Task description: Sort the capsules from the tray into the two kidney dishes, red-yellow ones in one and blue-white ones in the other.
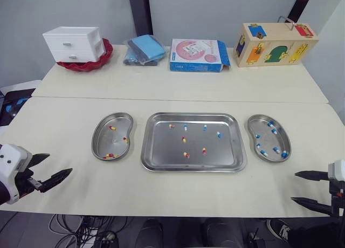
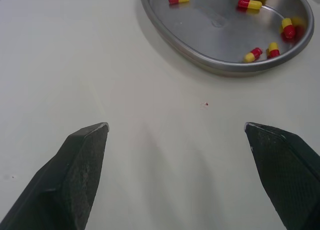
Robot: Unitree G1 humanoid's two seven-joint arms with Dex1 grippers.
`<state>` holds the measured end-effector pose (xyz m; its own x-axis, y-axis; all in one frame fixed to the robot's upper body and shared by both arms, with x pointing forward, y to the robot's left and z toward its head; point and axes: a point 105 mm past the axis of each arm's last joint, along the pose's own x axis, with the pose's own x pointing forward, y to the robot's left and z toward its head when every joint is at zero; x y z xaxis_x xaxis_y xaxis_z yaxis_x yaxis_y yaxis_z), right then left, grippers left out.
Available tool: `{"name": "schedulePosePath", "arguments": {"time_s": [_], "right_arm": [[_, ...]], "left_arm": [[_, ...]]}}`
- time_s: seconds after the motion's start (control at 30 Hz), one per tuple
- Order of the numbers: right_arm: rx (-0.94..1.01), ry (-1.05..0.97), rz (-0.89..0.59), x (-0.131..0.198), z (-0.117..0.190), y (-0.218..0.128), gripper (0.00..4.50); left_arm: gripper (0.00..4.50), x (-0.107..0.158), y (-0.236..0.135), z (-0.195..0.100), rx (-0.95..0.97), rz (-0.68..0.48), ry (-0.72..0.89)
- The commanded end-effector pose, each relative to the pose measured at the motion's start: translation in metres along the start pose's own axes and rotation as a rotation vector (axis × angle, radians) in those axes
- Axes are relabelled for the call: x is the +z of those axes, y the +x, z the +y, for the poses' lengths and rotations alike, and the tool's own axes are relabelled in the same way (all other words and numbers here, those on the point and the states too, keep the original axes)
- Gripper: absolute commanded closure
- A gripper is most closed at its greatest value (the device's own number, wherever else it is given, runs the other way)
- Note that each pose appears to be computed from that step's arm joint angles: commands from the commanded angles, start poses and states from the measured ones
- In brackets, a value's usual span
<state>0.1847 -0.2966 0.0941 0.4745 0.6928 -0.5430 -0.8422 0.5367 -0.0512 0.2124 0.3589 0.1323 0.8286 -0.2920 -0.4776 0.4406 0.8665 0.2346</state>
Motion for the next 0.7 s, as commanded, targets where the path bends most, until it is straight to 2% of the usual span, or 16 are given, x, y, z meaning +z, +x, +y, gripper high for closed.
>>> {"name": "schedulePosePath", "arguments": {"time_s": [0.03,0.3,0.5,0.67,0.7], "right_arm": [[-0.028,-0.054,-0.164,0.023,0.009,0.003,0.03],[-0.023,-0.082,-0.494,0.046,0.051,0.032,0.03],[0.010,-0.082,-0.516,0.044,0.068,0.046,0.03],[-0.020,-0.073,-0.534,0.045,0.072,0.054,0.03],[-0.021,-0.073,-0.534,0.046,0.072,0.056,0.03]], "left_arm": [[0.00,0.030,0.006,-0.006,-0.067,-0.017,0.091],[0.00,0.093,0.044,-0.037,-0.255,-0.123,0.233],[0.00,0.122,0.074,-0.060,-0.388,-0.164,0.328],[0.00,0.157,0.106,-0.094,-0.591,-0.292,0.483],[0.00,0.160,0.114,-0.098,-0.614,-0.289,0.495]]}}
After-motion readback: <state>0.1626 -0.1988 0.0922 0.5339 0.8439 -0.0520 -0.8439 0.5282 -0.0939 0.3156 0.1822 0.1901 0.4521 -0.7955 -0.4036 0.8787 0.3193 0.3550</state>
